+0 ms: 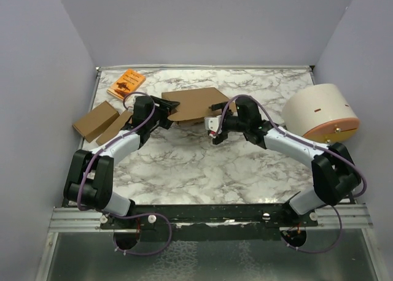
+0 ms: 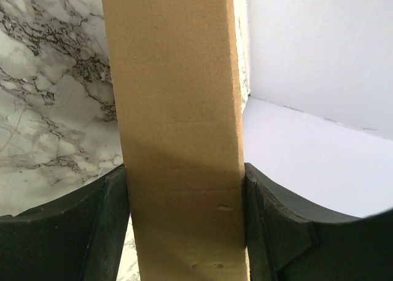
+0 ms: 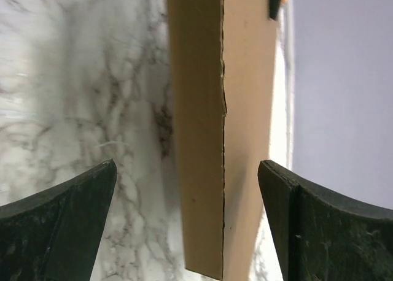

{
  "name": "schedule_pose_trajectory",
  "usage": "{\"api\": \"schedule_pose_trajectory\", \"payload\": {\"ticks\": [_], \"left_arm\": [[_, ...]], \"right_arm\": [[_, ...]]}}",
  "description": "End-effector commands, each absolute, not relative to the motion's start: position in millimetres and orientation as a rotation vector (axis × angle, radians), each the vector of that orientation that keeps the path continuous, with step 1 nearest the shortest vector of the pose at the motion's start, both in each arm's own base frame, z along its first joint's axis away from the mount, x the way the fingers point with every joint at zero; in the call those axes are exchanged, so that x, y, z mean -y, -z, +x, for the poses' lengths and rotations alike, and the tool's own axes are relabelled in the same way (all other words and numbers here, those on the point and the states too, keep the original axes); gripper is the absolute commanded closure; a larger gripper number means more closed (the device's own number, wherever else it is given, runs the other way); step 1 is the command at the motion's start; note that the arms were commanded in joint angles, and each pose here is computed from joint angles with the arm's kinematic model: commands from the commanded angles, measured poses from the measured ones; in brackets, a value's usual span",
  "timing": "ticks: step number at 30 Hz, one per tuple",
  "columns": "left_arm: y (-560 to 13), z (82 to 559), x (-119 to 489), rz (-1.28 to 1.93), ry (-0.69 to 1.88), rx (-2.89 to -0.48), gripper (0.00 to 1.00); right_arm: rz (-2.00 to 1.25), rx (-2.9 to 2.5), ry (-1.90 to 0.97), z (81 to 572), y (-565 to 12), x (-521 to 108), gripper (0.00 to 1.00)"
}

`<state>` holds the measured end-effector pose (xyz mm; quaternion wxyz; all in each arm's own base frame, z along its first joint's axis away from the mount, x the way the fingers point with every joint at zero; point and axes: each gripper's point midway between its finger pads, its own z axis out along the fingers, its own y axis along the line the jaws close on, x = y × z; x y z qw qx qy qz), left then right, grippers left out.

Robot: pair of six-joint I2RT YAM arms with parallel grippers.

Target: Fold the paper box

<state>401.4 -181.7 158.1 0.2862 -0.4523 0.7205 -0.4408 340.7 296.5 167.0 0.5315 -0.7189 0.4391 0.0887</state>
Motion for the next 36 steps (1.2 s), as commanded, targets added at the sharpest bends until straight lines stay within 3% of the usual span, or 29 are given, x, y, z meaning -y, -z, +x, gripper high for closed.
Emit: {"api": "schedule_pose_trajectory", "payload": {"ticks": [1,10,14,26,36], "left_arm": [[-177.1,401.5,185.9,-1.228,1.253,-1.909,0.50],[-183.7,400.5,189.1,-1.225,1.297,-1.902,0.50],[-184.9,399.5,188.4,-1.224,1.303,-1.900,0.50],[-188.6,398.3,188.2,-1.218,1.328,-1.895,0.48],[-200.7,397.6,178.1,-1.214,1.339,-1.851,0.22]], "right_arm": [[-1.553,-0.958,0.045,381.7,-201.5,-301.4,0.01],[-1.533,-0.852,0.153,385.9,-187.6,-317.7,0.00],[-1.547,-0.844,0.142,384.2,-179.8,-321.5,0.04],[-1.537,-0.861,0.120,385.1,-173.1,-327.1,0.43],[-1.472,-0.970,0.010,385.5,-182.9,-330.5,0.51]]}}
